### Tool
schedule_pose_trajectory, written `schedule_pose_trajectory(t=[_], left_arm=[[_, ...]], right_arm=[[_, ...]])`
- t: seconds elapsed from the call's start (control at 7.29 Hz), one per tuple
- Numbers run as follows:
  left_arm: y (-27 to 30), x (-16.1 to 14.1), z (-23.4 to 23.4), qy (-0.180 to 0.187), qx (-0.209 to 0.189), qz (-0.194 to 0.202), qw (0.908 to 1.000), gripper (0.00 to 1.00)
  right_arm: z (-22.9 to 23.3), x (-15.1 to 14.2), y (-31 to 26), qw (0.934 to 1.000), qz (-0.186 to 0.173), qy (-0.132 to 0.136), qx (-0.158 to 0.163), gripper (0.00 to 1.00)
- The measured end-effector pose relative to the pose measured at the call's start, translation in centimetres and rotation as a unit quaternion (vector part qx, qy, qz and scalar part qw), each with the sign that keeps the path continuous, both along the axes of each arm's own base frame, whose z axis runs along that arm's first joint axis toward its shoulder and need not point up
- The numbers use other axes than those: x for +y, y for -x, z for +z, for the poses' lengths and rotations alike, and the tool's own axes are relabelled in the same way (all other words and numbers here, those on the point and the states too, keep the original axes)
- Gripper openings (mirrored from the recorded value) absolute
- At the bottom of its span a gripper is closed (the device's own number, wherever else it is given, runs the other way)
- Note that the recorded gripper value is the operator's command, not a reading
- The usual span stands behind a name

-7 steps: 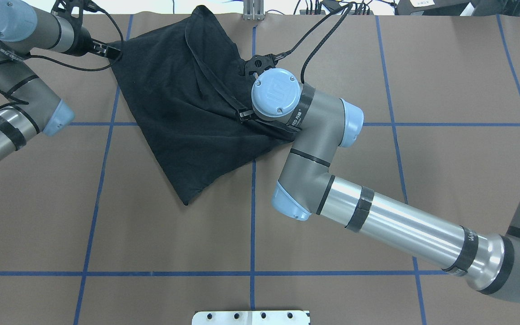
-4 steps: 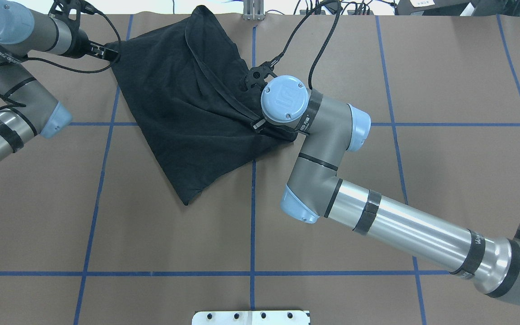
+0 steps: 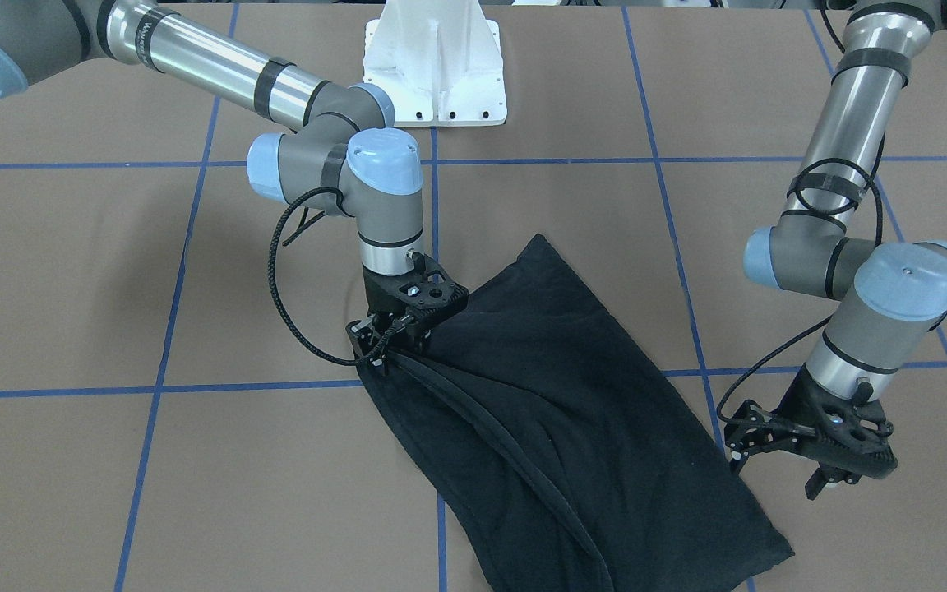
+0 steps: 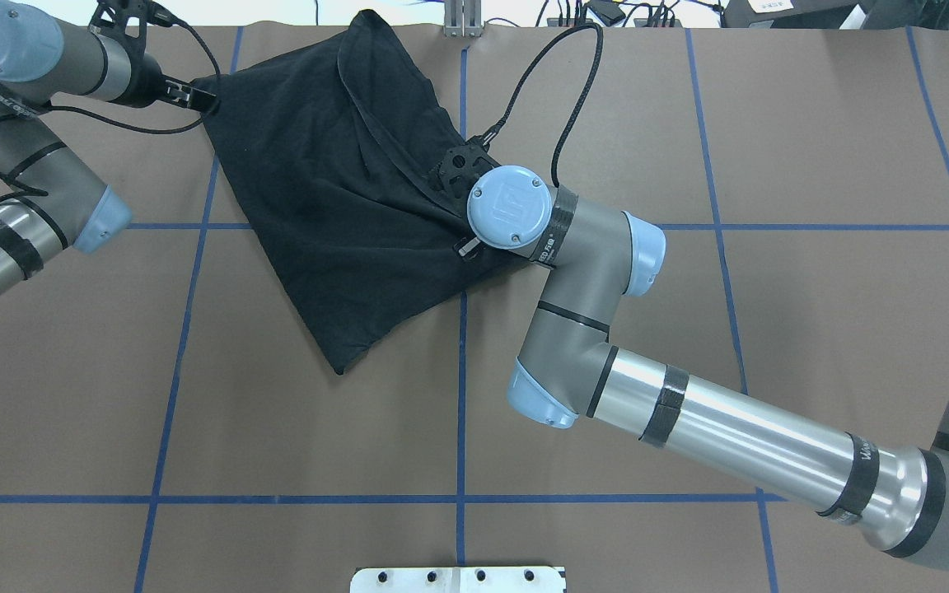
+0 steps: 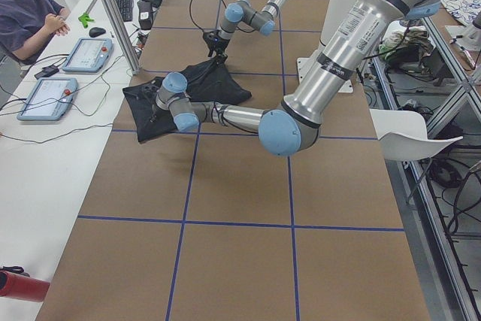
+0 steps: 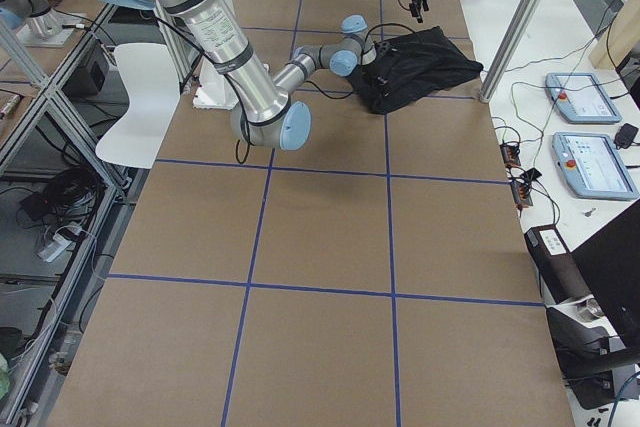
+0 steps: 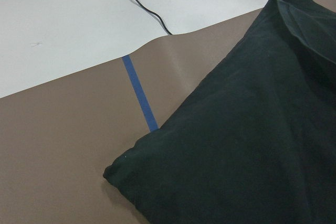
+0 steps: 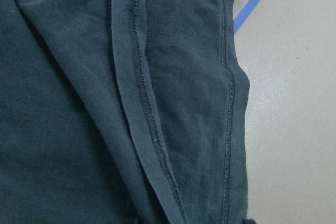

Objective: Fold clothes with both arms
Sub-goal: 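Pull the grasped corner outward with the right gripper to stretch the shirt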

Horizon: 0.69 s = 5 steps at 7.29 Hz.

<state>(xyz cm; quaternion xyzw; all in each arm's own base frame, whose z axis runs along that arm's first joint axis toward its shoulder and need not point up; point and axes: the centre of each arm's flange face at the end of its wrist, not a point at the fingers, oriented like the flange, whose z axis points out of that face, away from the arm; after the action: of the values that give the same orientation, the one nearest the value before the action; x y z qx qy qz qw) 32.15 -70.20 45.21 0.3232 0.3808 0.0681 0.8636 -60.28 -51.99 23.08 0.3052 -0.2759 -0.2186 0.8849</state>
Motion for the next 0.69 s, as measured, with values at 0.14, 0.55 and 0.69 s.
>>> schedule_pose_trajectory(t=[0.14,0.55,0.69], left_arm=[[0.01,0.08,0.22,0.001,-0.001,0.000,1.0000,1.00],[0.06,0.30,0.64,0.003,-0.002,0.001,1.0000,1.00],[0.06,0.31,0.65,0.003,-0.002,0.001,1.0000,1.00]], right_arm=[[-0.03,-0.31,-0.27,1.0000,0.002,-0.001,0.000,0.15],[-0.08,-1.05,-0.91,1.0000,0.008,-0.002,0.000,0.08],[-0.08,-1.03,-0.90,1.0000,0.008,-0.002,0.000,0.00]])
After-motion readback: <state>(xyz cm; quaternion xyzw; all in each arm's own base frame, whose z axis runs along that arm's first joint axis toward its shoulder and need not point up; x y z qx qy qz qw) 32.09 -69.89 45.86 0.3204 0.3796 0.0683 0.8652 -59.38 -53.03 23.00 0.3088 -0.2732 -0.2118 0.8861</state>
